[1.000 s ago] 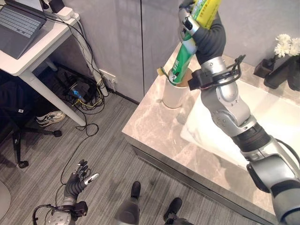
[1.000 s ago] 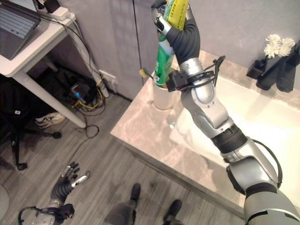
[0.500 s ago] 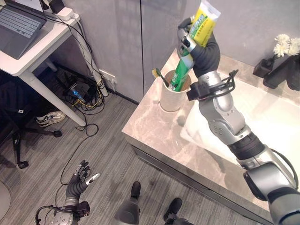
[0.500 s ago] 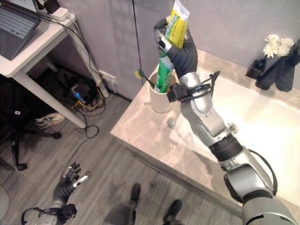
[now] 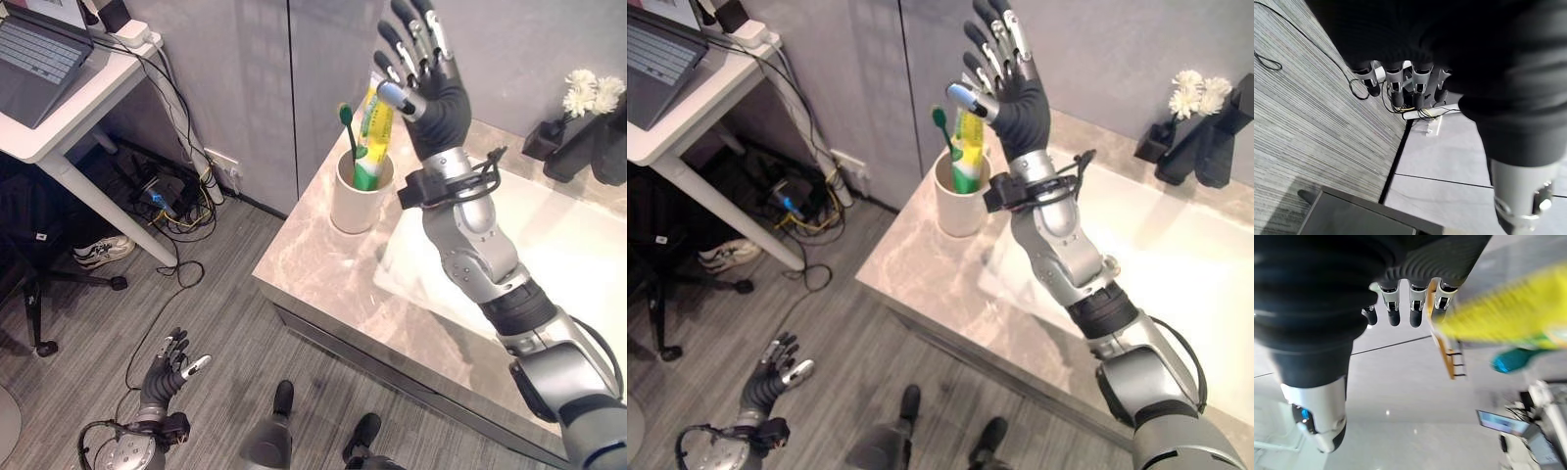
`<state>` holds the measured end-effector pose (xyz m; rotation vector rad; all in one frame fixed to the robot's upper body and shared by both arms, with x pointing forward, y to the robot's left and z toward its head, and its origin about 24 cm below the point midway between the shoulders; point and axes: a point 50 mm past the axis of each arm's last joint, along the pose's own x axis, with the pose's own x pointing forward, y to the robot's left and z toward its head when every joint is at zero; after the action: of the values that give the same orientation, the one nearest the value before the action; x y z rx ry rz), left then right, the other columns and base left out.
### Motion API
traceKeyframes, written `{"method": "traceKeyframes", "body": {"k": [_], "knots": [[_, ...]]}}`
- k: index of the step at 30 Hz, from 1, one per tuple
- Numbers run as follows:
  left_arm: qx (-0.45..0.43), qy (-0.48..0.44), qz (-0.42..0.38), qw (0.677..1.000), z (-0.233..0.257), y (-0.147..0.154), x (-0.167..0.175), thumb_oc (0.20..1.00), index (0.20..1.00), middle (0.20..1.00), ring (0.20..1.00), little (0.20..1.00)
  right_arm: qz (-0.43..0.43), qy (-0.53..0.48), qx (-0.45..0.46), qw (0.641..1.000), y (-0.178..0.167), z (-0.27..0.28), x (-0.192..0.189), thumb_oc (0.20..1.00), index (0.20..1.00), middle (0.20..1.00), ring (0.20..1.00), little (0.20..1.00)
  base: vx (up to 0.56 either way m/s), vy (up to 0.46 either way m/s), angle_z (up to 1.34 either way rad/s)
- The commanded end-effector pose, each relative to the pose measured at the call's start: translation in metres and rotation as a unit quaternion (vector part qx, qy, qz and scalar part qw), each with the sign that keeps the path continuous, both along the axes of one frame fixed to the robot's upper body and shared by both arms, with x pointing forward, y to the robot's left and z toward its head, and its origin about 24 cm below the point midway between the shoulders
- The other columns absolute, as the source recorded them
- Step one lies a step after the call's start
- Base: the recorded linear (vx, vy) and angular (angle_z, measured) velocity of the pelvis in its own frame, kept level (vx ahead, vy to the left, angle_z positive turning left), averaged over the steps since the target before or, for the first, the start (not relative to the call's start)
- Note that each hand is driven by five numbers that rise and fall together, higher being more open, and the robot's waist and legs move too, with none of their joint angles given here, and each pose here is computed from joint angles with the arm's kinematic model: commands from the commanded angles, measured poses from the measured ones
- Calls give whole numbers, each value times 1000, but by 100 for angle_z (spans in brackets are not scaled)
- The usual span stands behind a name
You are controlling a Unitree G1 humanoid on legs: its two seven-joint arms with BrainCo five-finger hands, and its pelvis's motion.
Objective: Put brush and paste in cup on sink, flatten towel.
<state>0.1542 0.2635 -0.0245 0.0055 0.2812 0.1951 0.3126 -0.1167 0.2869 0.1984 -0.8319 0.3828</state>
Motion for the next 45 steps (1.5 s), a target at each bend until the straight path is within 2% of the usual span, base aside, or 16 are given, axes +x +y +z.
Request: {"method": "traceKeyframes", "body": {"k": [1,5,6,9,10,15,17,18,21,24,28,29,30,31,35,45], "knots": [[66,-48,-43,996,22,4,5,1000,1000,1000,1000,1000,-21,-109,18,994,-3,26,-23,1000,1000,1000,1000,1000,0,0,0],[80,-90,-38,992,40,8,12,1000,1000,1000,1000,1000,-52,-130,-2,990,-10,26,-30,1000,1000,1000,1000,1000,15,7,-7],[80,-191,2,978,76,14,24,1000,1000,1000,1000,1000,-168,-182,-23,968,-51,20,-50,1000,1000,1000,1000,1000,39,8,-8],[90,-227,14,970,90,16,27,1000,1000,1000,1000,1000,-238,-215,-25,947,-74,17,-68,1000,1000,1000,1000,1000,53,8,6],[101,-271,34,957,107,21,27,1000,1000,1000,1000,1000,-345,-261,-58,900,-100,19,-89,1000,1000,1000,1000,1000,15,8,-32],[80,-337,55,936,132,27,22,1000,1000,1000,1000,1000,-542,-307,-69,780,-155,23,-133,1000,1000,1000,1000,1000,38,-12,-13],[79,-351,48,932,139,25,22,1000,1000,1000,1000,1000,-557,-306,-57,770,-161,20,-139,1000,1000,1000,1000,1000,8,-22,-20],[110,-380,25,918,156,21,20,1000,1000,1000,1000,1000,-652,-266,-23,710,-197,3,-154,1000,1000,1000,1000,1000,2,-28,-31],[111,-394,11,913,163,17,19,1000,1000,1000,1000,1000,-689,-241,-38,683,-211,-4,-161,1000,1000,1000,1000,1000,16,-20,-16],[98,-415,-8,905,171,10,16,1000,1000,1000,1000,1000,-850,-142,-69,503,-282,-33,-204,1000,1000,1000,1000,1000,-3,-45,-6],[93,-389,-5,916,160,10,16,1000,1000,1000,1000,1000,-896,-80,-4,437,-315,-62,-228,1000,1000,1000,1000,1000,-6,-19,-11],[79,-360,3,930,147,11,19,526,526,526,526,526,-911,-15,44,409,-332,-91,-237,1000,1000,1000,1000,1000,4,-22,-8],[65,-341,3,938,137,11,21,200,200,200,200,200,-916,18,70,395,-344,-104,-244,1000,1000,1000,1000,1000,-4,-22,-6],[59,-318,-16,946,129,9,24,200,200,200,200,200,-927,93,90,351,-361,-133,-264,1000,1000,1000,1000,1000,-34,-4,-6],[68,-295,-58,951,124,3,23,200,200,200,200,200,-931,197,91,294,-378,-168,-291,1000,1000,1000,1000,1000,-12,-7,-12],[64,-286,-109,950,125,-5,25,200,200,200,200,200,-858,406,138,282,-371,-252,-310,1000,1000,1000,1000,1000,-23,-9,-9]]}}
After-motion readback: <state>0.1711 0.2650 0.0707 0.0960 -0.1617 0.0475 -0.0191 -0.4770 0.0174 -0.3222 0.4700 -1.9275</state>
